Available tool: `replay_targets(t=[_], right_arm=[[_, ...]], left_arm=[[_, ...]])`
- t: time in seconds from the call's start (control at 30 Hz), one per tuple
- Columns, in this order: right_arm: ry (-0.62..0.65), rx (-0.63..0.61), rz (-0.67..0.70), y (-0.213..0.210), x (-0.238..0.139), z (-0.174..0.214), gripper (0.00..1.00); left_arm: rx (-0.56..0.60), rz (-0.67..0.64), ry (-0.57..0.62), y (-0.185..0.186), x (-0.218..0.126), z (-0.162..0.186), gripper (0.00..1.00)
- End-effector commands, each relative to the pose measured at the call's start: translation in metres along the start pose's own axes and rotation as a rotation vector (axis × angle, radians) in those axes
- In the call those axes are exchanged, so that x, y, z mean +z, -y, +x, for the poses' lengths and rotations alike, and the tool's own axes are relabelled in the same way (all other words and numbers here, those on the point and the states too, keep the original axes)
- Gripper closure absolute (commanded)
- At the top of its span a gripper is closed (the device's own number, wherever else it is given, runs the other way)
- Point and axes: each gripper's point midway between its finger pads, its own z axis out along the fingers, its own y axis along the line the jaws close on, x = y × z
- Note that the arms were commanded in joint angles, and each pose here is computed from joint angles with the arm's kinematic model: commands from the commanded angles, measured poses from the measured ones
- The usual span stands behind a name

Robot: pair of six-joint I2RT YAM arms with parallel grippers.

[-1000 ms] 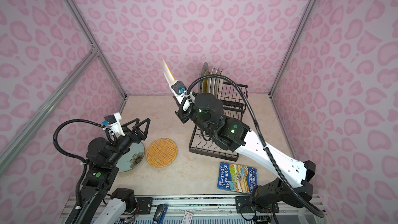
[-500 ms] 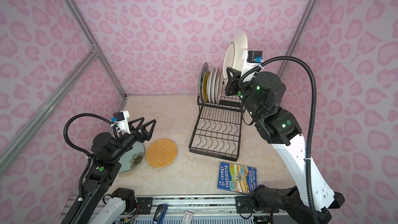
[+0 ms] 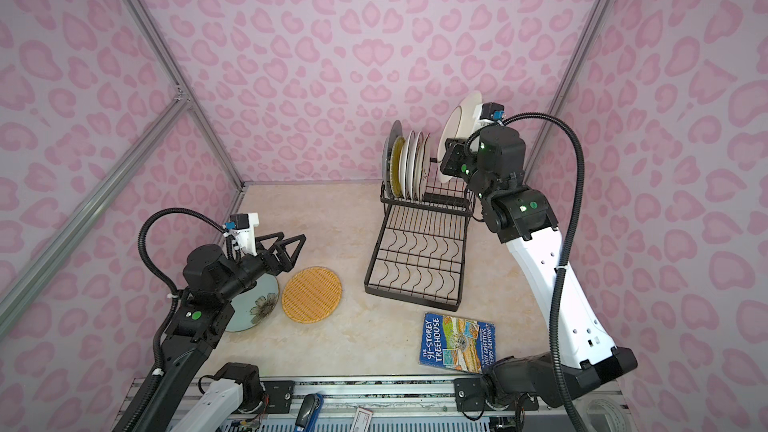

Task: Load the plates into the dish rack
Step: 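Carry the star plate with the right gripper over the rack's upper tier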

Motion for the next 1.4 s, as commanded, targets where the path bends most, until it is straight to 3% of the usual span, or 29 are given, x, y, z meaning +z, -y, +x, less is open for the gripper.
replay_targets(t=[0.0,0.5,1.37], right_arm=[[0.079,0.023,-0.020,-0.006,0.011,-0.019,1.00],[-0.021,0.054,0.054,0.016,0.073,0.033,1.00],[-0.106,-0.026,0.119,0.018,0.095,0.070,1.00]], left_arm=[[0.005,0.011,0.020,0.005,-0.004,-0.006,0.02],[-0.017,-0.012,0.040,-0.004,-0.007,-0.011,0.02],[-0.023,-0.023,0.058,-0.006,-0.010,-0.015,0.02]])
